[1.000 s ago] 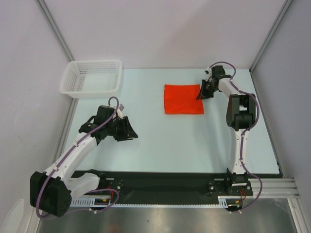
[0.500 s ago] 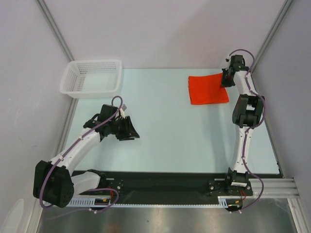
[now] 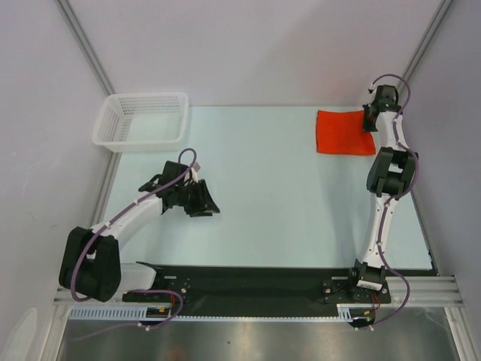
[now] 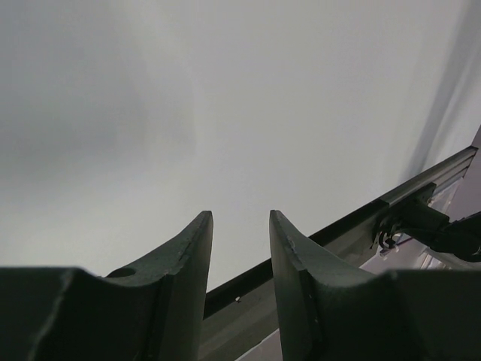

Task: Fold and stack the t-shirts
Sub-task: Neatly place the folded tshirt to the corner

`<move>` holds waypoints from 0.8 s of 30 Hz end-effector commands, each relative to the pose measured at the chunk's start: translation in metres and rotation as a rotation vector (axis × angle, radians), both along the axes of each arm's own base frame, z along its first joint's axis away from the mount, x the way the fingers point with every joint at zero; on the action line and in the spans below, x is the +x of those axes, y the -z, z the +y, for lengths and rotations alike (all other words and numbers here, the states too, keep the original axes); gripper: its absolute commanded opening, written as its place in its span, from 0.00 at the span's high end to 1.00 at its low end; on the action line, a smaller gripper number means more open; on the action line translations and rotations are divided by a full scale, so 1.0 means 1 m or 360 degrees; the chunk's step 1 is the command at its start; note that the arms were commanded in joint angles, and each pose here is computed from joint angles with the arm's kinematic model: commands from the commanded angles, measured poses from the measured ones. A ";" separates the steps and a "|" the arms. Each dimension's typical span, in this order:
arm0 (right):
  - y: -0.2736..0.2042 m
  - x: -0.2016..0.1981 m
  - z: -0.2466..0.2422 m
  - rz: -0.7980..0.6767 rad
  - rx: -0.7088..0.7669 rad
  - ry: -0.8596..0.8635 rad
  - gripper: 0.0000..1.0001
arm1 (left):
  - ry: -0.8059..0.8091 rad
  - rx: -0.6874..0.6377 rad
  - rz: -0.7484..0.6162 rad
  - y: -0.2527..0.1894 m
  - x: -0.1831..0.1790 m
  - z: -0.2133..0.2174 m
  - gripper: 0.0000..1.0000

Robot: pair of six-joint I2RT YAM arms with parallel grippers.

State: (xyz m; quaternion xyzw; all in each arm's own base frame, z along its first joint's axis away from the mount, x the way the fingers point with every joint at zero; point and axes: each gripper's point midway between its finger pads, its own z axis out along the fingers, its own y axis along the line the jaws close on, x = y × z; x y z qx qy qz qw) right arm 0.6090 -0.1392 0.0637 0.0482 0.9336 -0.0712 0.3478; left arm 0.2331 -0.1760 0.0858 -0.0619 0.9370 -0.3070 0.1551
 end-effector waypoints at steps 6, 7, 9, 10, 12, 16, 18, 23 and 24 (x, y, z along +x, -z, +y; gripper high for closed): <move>-0.034 0.032 -0.041 -0.0234 -0.0249 0.0043 1.00 | 0.0003 -0.0084 0.0019 0.008 0.013 -0.012 0.59; -0.036 0.033 -0.046 -0.0250 -0.0254 0.0049 1.00 | 0.0002 -0.0080 0.0025 0.009 0.013 -0.012 0.59; -0.035 0.033 -0.053 -0.0255 -0.0267 0.0054 1.00 | 0.0014 -0.0076 0.0050 0.014 0.012 -0.012 0.59; -0.038 0.034 -0.057 -0.0270 -0.0281 0.0061 1.00 | 0.0017 -0.0070 0.0061 0.016 0.011 -0.012 0.59; -0.037 0.035 -0.063 -0.0273 -0.0308 0.0052 1.00 | 0.0029 -0.0057 0.0094 0.021 0.010 -0.012 0.59; -0.040 0.036 -0.073 -0.0305 -0.0285 0.0036 1.00 | 0.0057 -0.0053 0.0127 0.026 0.014 -0.014 0.59; -0.039 0.037 -0.076 -0.0312 -0.0286 0.0025 1.00 | 0.0076 -0.0048 0.0123 0.024 0.018 -0.015 0.59; -0.027 0.045 -0.072 -0.0324 -0.0278 -0.0029 1.00 | 0.0109 -0.0038 0.0138 0.025 0.025 -0.018 0.60; -0.026 0.046 -0.072 -0.0331 -0.0279 -0.0037 1.00 | 0.0116 -0.0030 0.0153 0.027 0.025 -0.018 0.60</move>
